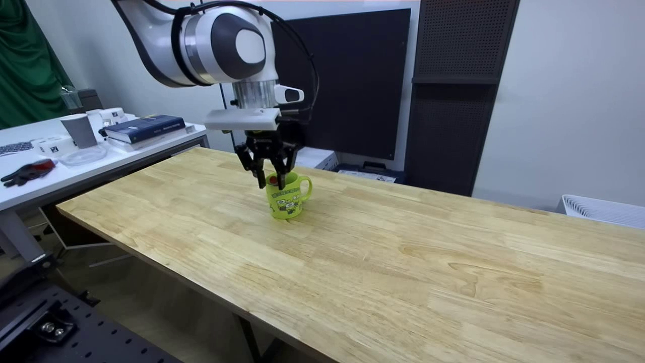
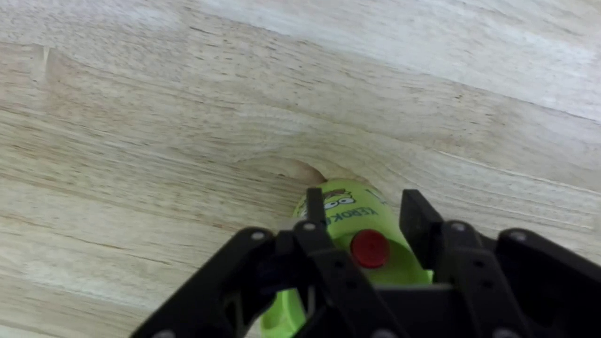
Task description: Take the marker from the cup and put it on the table
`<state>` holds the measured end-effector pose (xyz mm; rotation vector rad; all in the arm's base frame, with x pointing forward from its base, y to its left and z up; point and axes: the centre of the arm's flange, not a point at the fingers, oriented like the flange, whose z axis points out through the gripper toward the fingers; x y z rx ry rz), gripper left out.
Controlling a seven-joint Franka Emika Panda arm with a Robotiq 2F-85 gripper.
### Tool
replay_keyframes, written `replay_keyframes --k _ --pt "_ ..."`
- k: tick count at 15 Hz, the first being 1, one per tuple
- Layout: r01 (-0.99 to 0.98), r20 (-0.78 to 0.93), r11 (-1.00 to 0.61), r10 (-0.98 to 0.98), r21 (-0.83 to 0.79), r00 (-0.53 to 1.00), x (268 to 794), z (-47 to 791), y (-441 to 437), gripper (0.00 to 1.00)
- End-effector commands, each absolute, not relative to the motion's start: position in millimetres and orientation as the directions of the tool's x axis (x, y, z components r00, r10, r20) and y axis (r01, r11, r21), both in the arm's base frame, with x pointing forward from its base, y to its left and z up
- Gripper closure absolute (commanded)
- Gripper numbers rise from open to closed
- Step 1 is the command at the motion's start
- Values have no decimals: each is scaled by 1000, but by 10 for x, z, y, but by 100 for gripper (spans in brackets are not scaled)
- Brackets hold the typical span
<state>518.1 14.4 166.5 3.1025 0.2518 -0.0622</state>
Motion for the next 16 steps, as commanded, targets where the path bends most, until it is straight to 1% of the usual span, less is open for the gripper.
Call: replay_keyframes --k 1,3,4,5,6,10,16 --pt "175 -28 -984 174 32 984 5306 1667 136 83" --pt "184 -23 -982 183 35 983 5333 1670 139 95" --pt "188 -23 -981 187 37 982 5342 1672 138 99" --pt "193 -21 -980 192 39 981 5348 1679 138 95" --pt "198 -22 -979 197 41 980 5352 1680 138 95" --pt "215 -14 -975 214 50 977 5349 1740 150 95" --pt "250 34 -964 254 95 967 5337 2212 191 95"
